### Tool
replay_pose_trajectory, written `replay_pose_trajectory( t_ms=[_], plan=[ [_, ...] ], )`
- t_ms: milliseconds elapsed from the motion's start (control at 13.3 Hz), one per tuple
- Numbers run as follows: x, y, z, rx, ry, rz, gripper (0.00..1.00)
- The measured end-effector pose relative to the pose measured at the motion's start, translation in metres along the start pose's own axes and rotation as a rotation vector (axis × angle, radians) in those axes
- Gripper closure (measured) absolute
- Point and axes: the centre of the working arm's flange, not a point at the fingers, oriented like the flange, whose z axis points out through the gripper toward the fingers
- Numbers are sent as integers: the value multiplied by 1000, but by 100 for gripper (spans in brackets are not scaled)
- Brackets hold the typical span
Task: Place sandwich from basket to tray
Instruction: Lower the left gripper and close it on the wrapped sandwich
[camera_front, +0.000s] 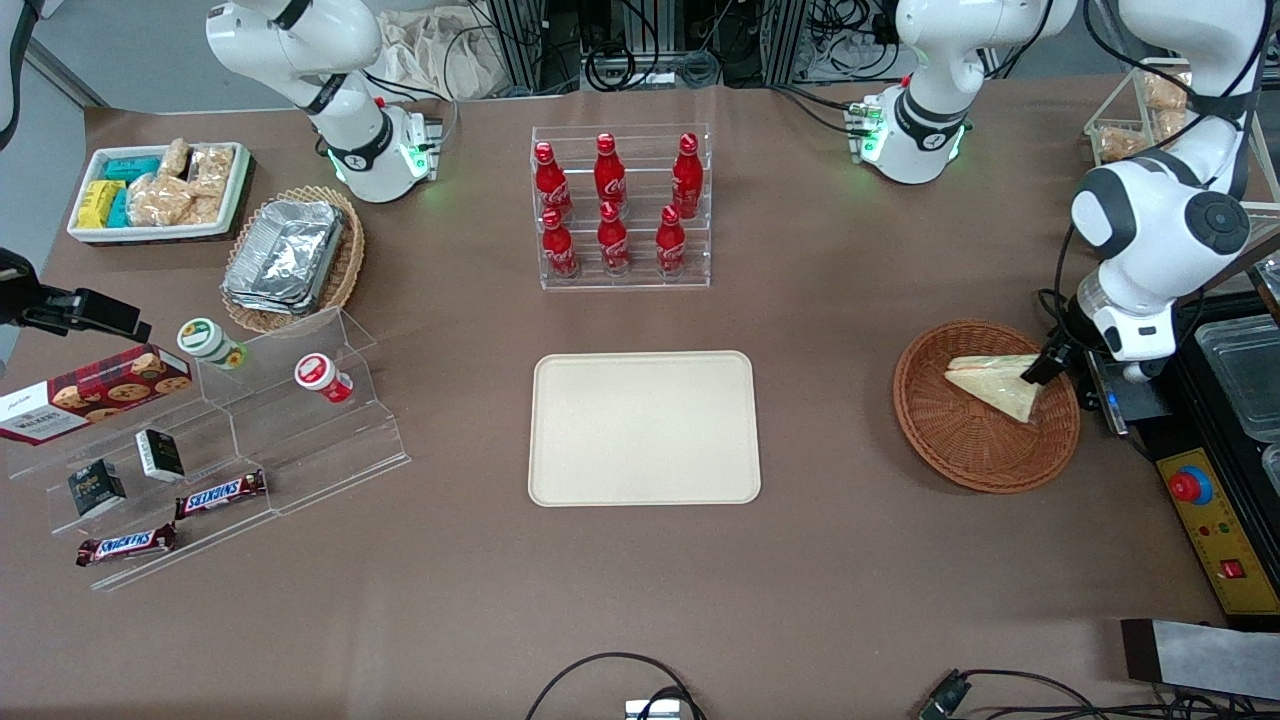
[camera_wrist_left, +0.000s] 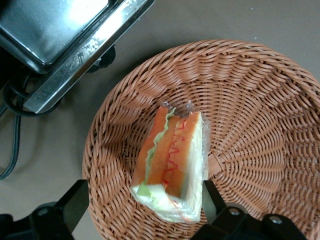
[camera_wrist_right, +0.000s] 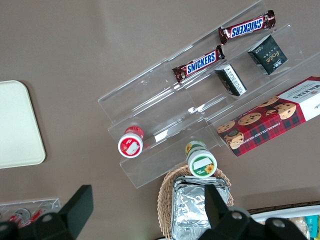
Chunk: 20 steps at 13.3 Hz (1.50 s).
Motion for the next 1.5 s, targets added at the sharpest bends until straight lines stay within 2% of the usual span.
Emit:
replay_pose_trajectory(
  t_ms=[300, 376, 451, 601, 751, 901, 1352, 1427, 1502],
  plan=[
    [1, -1, 15, 2, 7, -4, 0],
    [0, -1, 19, 4, 6, -5, 5],
    [0, -1, 23, 7, 5, -8, 5],
    [-2, 0, 26, 10, 2, -11, 23],
    [-3, 2, 26, 9, 3, -9, 48],
    [-3, 3, 25, 6, 6, -8, 63],
    [-5, 25, -1, -27, 32, 37, 77],
    [-11, 37, -12, -26, 34, 77, 83],
    [-19, 51, -25, -7, 38, 135, 84]
  ],
)
